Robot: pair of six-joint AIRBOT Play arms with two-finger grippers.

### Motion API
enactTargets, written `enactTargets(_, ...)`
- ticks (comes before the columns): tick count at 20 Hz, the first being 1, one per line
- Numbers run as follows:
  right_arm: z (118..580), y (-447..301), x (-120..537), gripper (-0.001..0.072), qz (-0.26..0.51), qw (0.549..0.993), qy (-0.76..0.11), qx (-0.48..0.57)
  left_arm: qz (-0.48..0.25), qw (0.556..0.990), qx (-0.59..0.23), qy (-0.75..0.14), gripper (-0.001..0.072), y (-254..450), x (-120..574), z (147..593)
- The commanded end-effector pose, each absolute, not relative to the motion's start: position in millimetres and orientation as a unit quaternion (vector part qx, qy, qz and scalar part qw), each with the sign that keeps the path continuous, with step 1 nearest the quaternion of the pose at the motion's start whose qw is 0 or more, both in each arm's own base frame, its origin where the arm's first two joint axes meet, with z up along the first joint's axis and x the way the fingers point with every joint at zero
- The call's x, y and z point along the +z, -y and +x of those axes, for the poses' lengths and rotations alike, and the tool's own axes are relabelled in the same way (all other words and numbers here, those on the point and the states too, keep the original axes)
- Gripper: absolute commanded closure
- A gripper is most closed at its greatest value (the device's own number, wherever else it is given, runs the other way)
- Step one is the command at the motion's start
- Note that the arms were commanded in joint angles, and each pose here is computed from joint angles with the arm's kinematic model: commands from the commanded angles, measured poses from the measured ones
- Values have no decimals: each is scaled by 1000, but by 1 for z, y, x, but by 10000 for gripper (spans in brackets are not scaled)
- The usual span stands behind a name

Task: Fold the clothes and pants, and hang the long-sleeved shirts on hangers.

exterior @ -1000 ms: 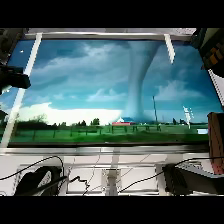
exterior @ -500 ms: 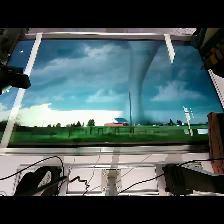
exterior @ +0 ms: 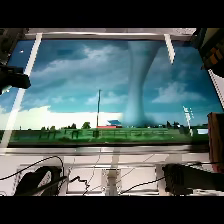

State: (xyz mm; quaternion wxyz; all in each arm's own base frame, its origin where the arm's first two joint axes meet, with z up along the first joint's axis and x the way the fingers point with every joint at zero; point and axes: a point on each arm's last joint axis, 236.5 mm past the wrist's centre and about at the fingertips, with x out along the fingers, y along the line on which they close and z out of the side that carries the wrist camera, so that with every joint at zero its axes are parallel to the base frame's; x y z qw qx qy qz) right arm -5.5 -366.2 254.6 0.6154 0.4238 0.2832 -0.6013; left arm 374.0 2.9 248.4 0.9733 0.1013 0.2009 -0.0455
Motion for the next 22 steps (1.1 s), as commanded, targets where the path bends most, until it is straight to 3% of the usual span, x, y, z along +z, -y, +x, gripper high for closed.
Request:
enactTargets(1, 10, 369, 259, 238, 436, 639, -262, -577, 102, 974, -45, -200, 668, -3, 249, 374)
enactTargets(3, 41, 369, 267, 640, 445, 681, -242, -528, 102, 974, -45, -200, 669, -3, 249, 374)
enactTargets(4, 65, 365, 271, 691, 447, 710, -242, -488, 102, 974, -45, -200, 669, -3, 249, 374)
enactTargets(10, 210, 285, 278, 693, 396, 808, -333, -282, 101, 974, -45, -200, 669, -3, 249, 374)
enactTargets(16, 334, 137, 259, 692, 178, 856, -471, -117, 102, 974, -45, -200, 669, -3, 249, 374)
enactTargets(19, 381, 50, 262, 692, 47, 885, -463, -5, 102, 974, -45, -200, 669, -3, 249, 374)
enactTargets(22, 414, -13, 266, 691, 3, 903, -426, 52, 102, 974, -45, -200, 668, -3, 249, 374)
